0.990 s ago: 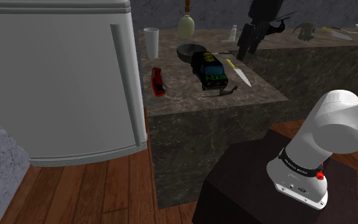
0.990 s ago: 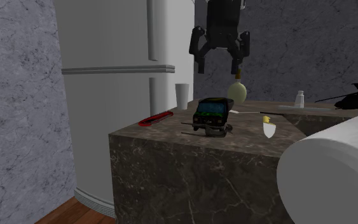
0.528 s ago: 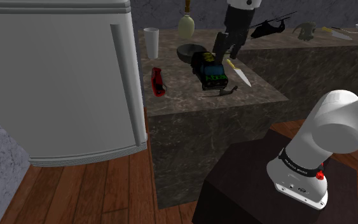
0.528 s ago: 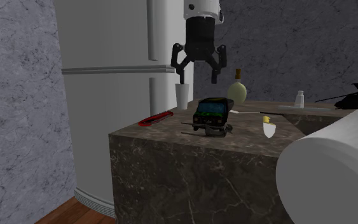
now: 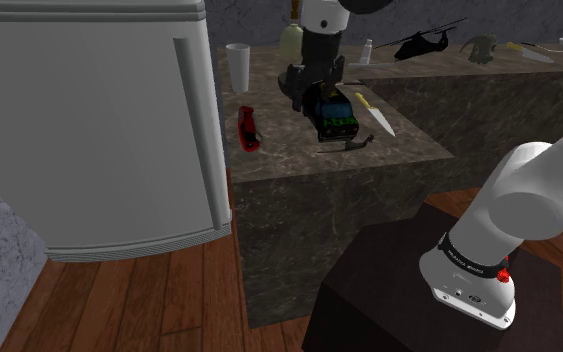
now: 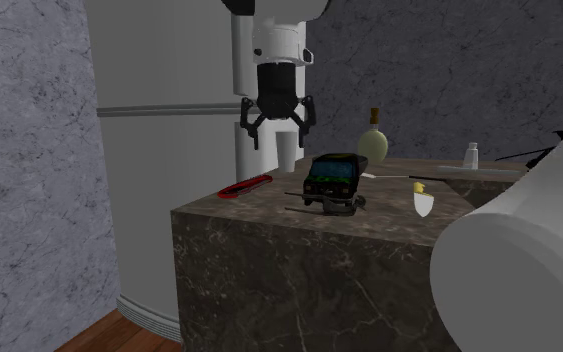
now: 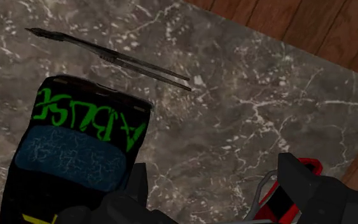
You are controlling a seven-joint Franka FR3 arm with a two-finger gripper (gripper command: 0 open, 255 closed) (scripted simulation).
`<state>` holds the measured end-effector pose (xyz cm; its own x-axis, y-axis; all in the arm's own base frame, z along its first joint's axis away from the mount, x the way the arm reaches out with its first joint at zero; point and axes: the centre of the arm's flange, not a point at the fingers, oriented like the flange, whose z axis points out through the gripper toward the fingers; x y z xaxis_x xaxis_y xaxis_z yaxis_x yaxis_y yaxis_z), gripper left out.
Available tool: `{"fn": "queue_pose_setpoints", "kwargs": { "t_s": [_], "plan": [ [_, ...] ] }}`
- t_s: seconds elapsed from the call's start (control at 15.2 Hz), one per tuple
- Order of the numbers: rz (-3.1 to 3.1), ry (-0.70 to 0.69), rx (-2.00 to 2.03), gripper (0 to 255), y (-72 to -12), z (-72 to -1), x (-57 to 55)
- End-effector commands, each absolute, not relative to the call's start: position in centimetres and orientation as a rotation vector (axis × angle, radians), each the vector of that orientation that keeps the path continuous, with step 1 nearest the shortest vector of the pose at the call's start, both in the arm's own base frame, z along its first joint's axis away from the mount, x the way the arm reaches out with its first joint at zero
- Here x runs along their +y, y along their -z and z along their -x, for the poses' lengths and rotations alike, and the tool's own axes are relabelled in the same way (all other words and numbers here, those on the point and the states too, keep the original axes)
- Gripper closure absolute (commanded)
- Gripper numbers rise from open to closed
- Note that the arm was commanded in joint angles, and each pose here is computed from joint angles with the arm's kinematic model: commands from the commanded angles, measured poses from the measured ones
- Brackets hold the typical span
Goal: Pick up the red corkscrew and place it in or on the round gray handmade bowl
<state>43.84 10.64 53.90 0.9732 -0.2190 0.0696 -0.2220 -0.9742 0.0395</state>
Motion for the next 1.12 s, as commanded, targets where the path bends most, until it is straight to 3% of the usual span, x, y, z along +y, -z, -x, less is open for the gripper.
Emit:
{"fn": "queue_pose_setpoints", "kwargs": {
  "t_s": [0.0, 0.86, 1.06],
  "plan": [
    [-3.061, -0.100, -0.392, 0, -52.9, -46.7, 11.6],
    [-2.954, -0.093, -0.677, 0, -46.3, -62.6, 15.6],
    [-2.953, -0.093, -0.679, 0, -45.3, -62.8, 15.5]
  ]
}}
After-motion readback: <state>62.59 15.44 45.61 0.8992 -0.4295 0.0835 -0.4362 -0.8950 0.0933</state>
